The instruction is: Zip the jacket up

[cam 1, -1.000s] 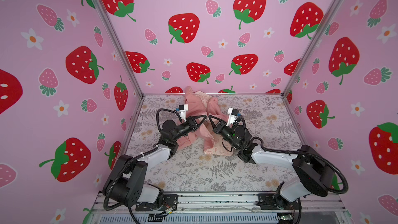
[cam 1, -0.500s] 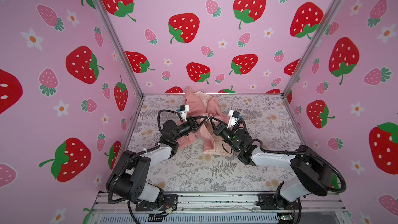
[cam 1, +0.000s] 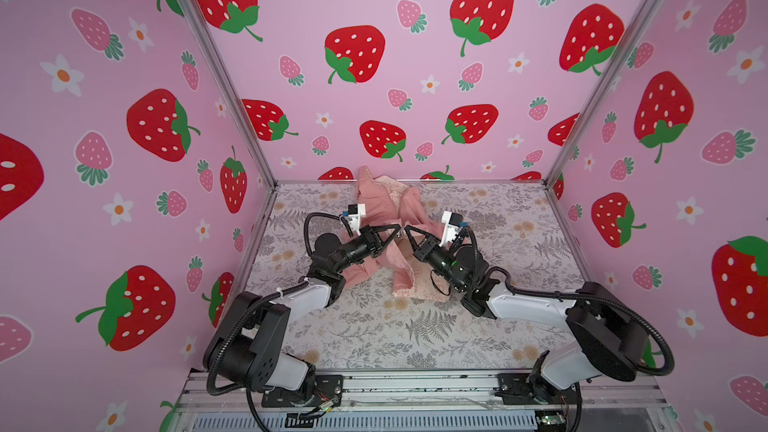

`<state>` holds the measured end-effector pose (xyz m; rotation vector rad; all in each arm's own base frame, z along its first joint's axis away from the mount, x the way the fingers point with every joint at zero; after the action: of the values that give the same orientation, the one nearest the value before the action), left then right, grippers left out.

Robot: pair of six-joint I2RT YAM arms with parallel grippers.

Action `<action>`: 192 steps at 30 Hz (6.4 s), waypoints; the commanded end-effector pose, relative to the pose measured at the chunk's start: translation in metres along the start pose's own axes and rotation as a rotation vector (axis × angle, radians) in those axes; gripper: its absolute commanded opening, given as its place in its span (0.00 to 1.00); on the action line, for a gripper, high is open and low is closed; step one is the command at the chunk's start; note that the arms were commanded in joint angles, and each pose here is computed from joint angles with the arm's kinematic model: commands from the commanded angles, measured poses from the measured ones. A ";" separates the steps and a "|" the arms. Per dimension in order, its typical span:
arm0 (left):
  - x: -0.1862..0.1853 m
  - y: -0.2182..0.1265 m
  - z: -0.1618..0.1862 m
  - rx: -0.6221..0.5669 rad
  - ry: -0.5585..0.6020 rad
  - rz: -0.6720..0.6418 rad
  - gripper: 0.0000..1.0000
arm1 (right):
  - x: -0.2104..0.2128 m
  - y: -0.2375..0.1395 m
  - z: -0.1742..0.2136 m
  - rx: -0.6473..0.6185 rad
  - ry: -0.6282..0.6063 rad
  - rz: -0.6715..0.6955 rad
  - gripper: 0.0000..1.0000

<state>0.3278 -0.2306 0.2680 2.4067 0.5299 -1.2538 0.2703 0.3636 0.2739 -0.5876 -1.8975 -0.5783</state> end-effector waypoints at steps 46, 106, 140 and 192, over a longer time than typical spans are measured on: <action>-0.023 0.000 -0.021 -0.118 0.089 0.061 0.00 | 0.001 0.005 -0.012 0.025 0.237 -0.089 0.35; -0.043 0.007 -0.035 -0.124 0.052 0.084 0.00 | 0.004 0.012 0.004 0.033 0.061 -0.030 0.00; -0.009 -0.006 -0.081 -0.261 -0.338 0.123 0.00 | 0.013 0.000 0.027 0.167 -0.152 0.073 0.00; 0.106 -0.009 -0.039 -0.278 -0.557 -0.103 0.00 | -0.066 0.012 0.091 0.354 0.206 0.311 0.00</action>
<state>0.3700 -0.2137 0.1596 1.7767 0.5589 -1.9129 0.2953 0.3957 0.1765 -0.7516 -1.6154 -0.2245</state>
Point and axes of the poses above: each gripper's point midway between its finger pads, its own y axis out along the fingers, its own x axis along the line the jaws close on, z = x × y, the point moved 1 cm from there along -y, back along the fingers, and after that the axes turned 12 degrees about y, right-handed, at the moved point
